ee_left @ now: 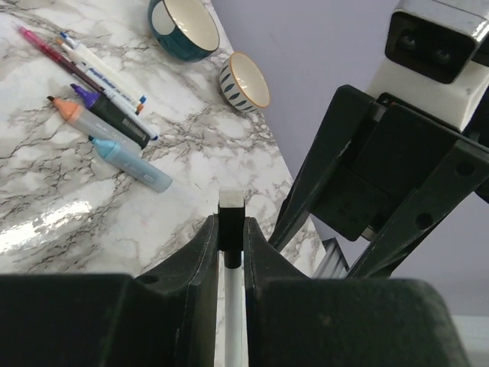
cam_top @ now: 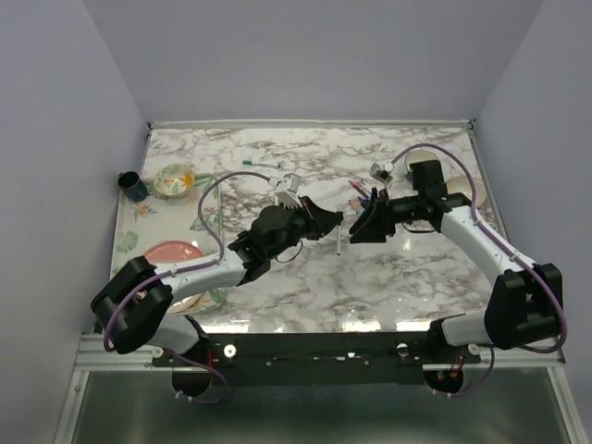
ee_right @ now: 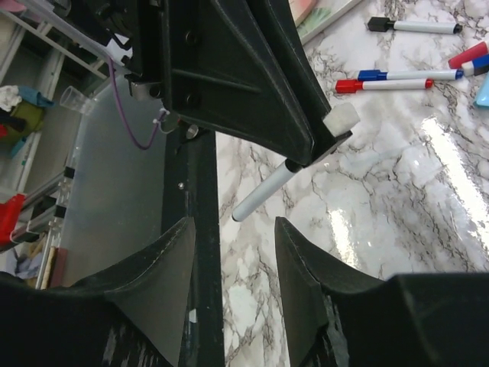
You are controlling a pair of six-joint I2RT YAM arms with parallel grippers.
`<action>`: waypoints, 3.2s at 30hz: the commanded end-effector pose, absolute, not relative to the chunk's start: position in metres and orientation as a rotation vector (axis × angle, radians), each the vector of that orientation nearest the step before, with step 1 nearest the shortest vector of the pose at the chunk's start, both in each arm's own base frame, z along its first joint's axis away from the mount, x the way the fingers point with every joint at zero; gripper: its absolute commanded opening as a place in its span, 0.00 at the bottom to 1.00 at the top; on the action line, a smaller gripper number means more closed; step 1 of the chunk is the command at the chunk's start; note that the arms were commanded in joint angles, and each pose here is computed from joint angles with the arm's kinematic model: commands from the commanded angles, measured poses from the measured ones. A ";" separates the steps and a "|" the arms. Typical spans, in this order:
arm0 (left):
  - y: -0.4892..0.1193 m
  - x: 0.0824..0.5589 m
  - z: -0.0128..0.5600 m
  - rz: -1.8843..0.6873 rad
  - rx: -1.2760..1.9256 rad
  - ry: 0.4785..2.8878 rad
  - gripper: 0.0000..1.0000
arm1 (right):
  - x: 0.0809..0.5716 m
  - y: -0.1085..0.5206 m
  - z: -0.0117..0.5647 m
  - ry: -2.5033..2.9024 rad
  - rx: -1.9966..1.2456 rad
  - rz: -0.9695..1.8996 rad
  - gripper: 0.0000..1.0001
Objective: Open the pen caps
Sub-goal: Pass the pen from the left arm to the right, then hold the pen cap with the left arm and grip the barrel with the right arm, then open the pen cap, then place the pen cap on the table with the left arm
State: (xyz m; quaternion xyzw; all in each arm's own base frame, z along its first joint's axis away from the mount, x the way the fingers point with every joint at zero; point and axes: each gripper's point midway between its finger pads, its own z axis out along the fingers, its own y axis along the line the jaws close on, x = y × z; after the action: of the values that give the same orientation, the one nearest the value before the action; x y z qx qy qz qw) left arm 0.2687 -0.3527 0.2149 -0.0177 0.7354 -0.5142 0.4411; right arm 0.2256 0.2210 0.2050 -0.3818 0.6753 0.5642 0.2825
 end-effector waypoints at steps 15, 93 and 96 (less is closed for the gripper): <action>-0.374 0.285 0.251 -1.273 -0.139 1.675 0.00 | 0.242 0.225 0.189 1.955 -0.817 1.536 0.60; -0.195 0.312 0.101 -0.657 -0.260 2.171 0.00 | 0.261 0.211 0.130 2.118 -1.251 0.878 0.06; -0.200 0.319 0.089 -0.638 -0.252 2.215 0.00 | 0.263 0.208 0.128 2.126 -1.245 0.868 0.06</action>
State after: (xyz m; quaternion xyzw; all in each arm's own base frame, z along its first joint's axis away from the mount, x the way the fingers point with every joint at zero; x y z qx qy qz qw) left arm 0.3154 -0.1911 0.1035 -0.1081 0.8595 -0.2525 0.4311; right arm 0.2565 0.2149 0.1306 -0.4642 0.7777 0.3410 0.2517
